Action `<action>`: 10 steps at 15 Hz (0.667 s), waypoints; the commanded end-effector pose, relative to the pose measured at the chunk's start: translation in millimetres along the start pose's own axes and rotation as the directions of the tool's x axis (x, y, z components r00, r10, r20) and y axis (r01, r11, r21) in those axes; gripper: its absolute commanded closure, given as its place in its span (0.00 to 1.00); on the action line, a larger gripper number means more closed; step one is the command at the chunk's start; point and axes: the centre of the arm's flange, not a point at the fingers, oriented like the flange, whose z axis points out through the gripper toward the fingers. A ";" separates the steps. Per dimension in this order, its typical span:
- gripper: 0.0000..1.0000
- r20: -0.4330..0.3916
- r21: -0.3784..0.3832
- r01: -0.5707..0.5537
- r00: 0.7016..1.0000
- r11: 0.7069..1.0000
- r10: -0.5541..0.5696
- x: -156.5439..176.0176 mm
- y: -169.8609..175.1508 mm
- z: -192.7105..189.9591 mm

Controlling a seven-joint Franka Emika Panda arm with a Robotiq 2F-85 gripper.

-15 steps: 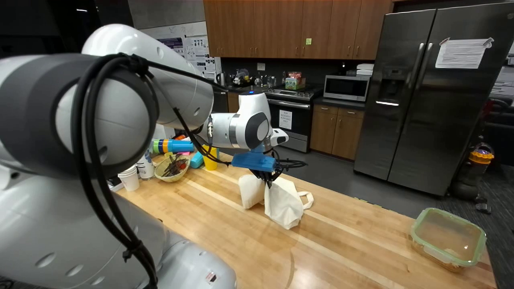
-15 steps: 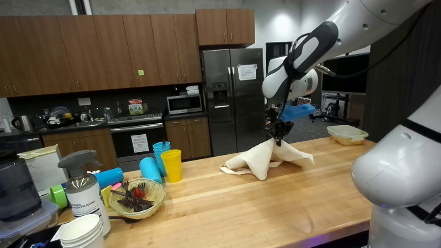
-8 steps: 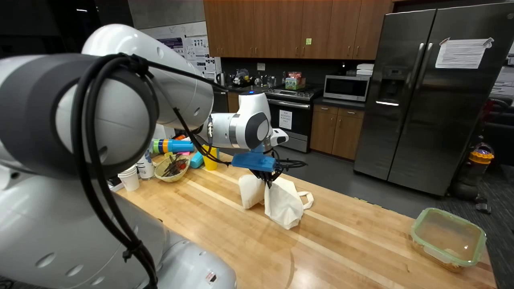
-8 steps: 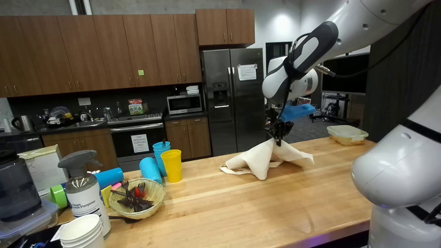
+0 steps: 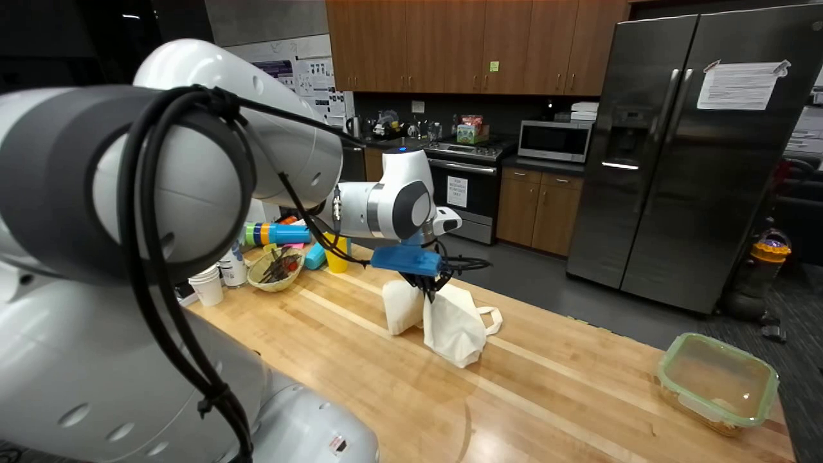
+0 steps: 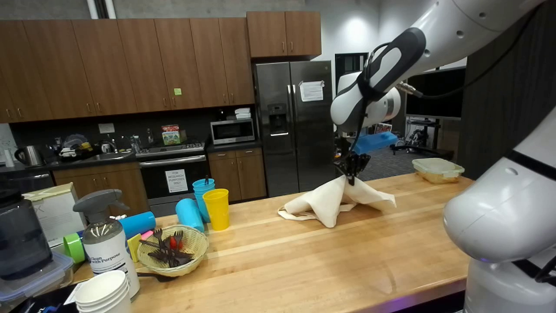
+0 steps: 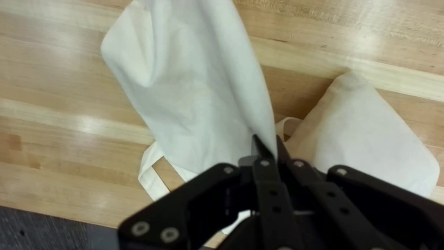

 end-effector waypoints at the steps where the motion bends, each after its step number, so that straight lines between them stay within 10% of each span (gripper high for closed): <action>1: 0.99 0.004 0.006 -0.007 1.000 1.000 0.007 1.7 3.2 1.7; 10: 0.99 0.058 0.022 -0.037 0.998 0.999 0.036 3.9 17.8 23.0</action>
